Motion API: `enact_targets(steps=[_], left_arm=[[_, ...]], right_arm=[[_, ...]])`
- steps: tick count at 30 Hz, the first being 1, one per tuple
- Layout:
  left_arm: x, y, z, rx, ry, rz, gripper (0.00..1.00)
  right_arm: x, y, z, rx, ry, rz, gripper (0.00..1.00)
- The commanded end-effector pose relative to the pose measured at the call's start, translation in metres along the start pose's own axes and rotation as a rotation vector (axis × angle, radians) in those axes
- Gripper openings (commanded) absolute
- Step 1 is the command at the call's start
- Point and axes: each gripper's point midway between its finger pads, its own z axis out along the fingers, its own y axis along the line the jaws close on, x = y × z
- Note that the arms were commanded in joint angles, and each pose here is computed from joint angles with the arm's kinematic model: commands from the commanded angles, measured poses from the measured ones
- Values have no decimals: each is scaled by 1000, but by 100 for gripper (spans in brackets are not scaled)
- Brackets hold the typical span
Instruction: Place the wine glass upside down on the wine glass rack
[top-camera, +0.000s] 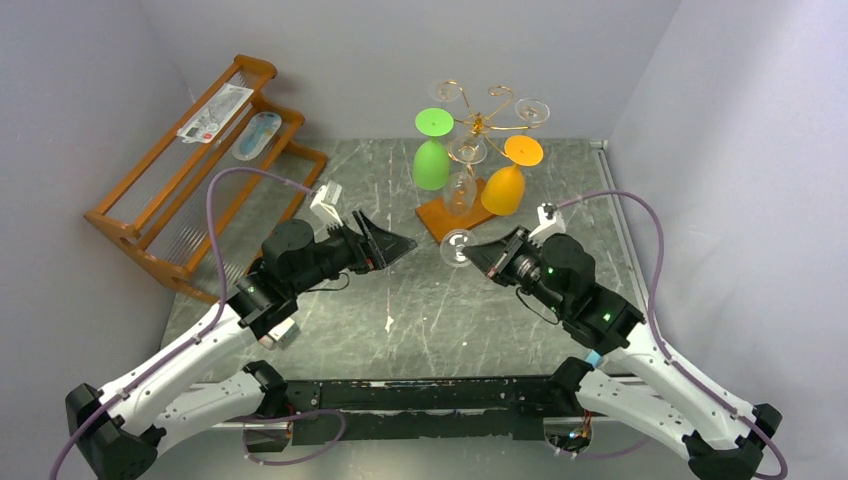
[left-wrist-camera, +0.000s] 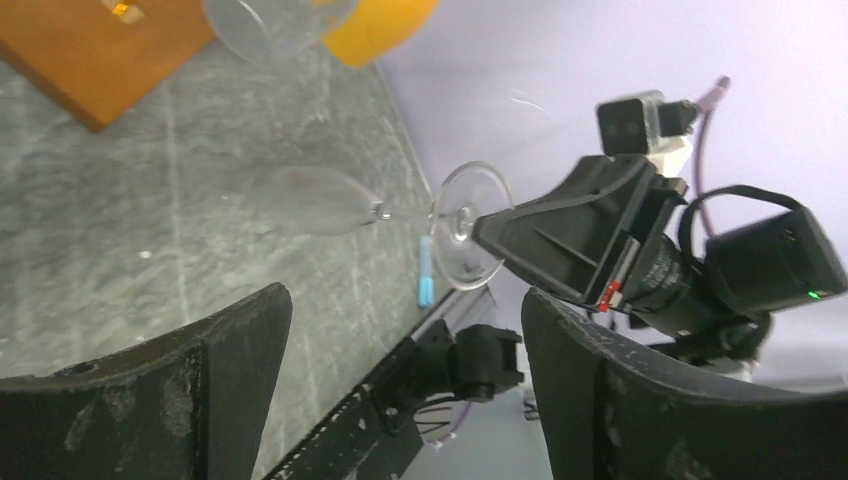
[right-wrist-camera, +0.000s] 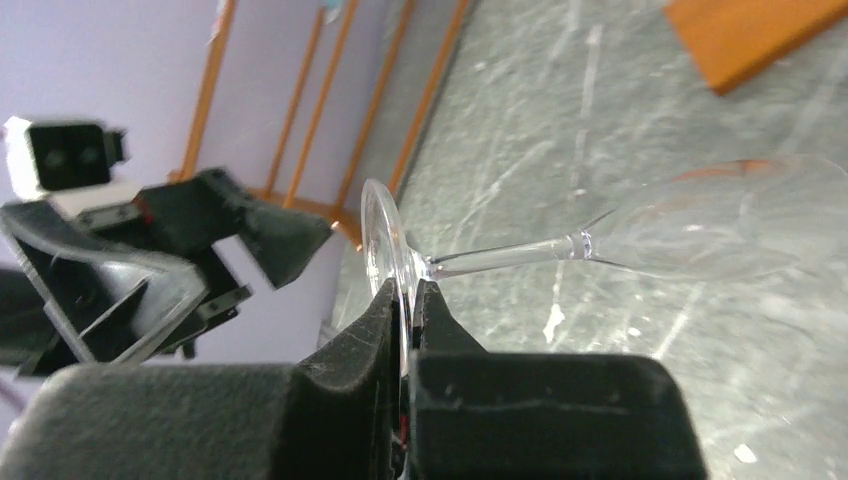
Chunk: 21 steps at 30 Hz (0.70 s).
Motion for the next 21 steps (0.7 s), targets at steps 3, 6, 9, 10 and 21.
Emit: enact_targets(steps=[3,6,9,10,21], left_arm=[[-23,25,-13,-182,-89,109,92],[-23,26,-13,-192,-80,125,93],[-24,32,-13,-219,-84,137,93],[-25,34,-13,-228,-89,142,94],[-24,44,-11,-267,-80,169,95]], right_arm=[[-31,-74,-28,415,-185,50,0],[-50,-91,-44,514,-295,51,0],[-68,-107,-61,621,-403,30,0],[-72,-112,-64,650,-428,14,0],[-115,-121,-64,746,-647,-71,0]])
